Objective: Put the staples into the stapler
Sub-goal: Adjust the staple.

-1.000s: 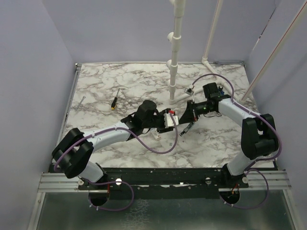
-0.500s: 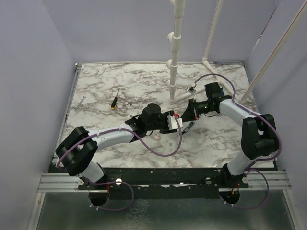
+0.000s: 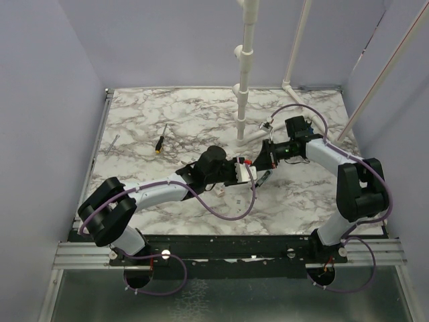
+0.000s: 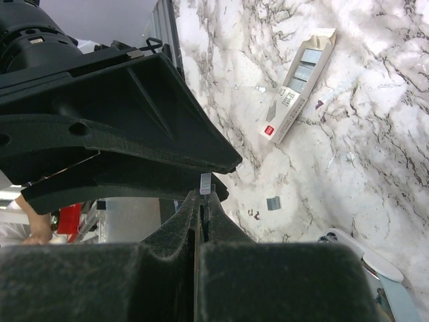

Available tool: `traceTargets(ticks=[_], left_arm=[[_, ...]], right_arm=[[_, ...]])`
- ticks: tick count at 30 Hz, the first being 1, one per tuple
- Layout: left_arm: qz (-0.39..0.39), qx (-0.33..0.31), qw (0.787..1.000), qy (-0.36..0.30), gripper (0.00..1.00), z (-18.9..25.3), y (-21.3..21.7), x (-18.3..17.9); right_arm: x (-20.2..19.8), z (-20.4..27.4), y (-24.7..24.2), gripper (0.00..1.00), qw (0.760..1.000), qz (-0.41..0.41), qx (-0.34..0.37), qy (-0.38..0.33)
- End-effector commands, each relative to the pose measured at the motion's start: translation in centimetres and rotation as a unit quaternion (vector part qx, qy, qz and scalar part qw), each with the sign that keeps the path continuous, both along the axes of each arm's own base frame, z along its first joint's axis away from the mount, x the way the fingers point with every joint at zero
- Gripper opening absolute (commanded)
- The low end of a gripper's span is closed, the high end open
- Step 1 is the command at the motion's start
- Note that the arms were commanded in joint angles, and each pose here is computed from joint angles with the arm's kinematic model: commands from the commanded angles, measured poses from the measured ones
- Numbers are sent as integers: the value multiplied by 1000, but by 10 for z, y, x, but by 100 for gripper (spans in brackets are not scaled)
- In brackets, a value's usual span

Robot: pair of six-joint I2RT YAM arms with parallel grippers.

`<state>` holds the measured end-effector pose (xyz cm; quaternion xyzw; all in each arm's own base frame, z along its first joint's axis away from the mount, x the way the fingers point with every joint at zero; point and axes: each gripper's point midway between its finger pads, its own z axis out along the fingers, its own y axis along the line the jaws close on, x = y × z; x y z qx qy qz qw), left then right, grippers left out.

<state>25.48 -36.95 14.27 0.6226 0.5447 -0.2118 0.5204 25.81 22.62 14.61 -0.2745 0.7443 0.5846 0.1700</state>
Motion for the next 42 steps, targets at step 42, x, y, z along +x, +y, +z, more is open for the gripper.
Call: traceTargets(ticks=[42], left_arm=[[6,13,999,-45,30,16,0,0]], right_arm=[[4,-6,-2,1,999,2,13,32]])
